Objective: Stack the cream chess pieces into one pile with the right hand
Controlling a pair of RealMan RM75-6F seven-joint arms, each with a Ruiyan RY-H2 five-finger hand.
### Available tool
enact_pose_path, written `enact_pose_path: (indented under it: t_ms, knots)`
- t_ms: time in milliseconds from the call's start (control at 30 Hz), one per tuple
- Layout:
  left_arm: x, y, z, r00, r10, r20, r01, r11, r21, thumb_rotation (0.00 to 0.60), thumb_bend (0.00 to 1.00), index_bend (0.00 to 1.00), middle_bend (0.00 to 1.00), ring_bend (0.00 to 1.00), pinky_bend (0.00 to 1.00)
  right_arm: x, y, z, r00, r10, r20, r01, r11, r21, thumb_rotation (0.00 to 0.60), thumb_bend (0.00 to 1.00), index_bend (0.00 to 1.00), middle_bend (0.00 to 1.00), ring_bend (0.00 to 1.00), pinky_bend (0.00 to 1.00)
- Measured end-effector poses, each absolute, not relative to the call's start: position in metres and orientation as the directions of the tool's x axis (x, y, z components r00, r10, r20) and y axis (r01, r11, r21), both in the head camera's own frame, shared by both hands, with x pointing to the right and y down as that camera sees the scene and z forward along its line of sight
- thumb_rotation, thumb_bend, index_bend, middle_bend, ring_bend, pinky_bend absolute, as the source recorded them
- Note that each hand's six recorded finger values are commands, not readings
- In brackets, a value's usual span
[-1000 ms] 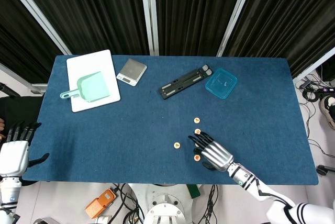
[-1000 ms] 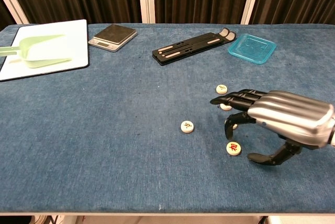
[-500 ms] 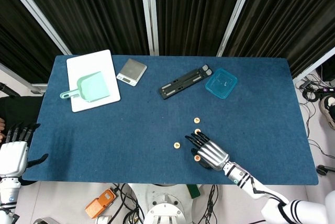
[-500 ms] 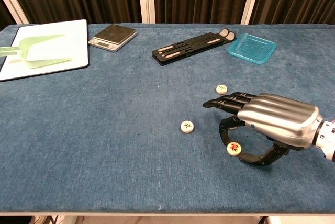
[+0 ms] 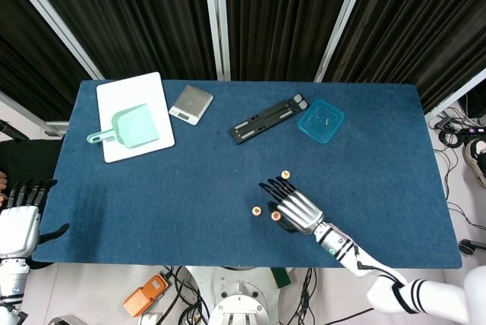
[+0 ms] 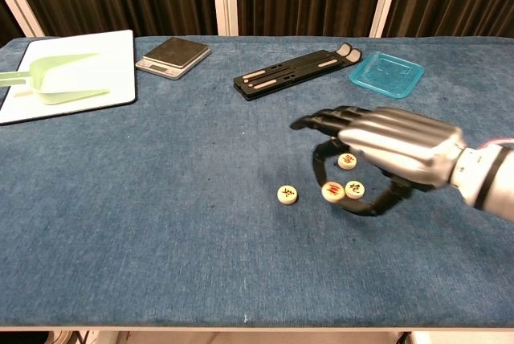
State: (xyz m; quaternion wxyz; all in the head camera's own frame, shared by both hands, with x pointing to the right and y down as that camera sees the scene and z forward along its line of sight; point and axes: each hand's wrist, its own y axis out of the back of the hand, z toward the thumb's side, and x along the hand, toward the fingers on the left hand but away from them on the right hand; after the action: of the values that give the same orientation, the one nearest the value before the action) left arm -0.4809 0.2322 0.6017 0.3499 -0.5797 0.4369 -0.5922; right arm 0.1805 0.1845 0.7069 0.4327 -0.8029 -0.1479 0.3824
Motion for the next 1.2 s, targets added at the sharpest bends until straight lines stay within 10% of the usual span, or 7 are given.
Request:
enact_pose_path:
  t_ms: [1200]
  knots:
    - [-0.487, 0.235, 0.603, -0.098, -0.916, 0.389, -0.092, -0.38, -0.92, 0.6, 0.08, 0.17, 0.14, 0.06, 0.0, 0.133, 0.174, 0.725, 0.683, 0.544, -0.487, -0.107, -0.586, -0.803, 0.6, 0.52, 0.47, 0.1, 0.01, 0.1]
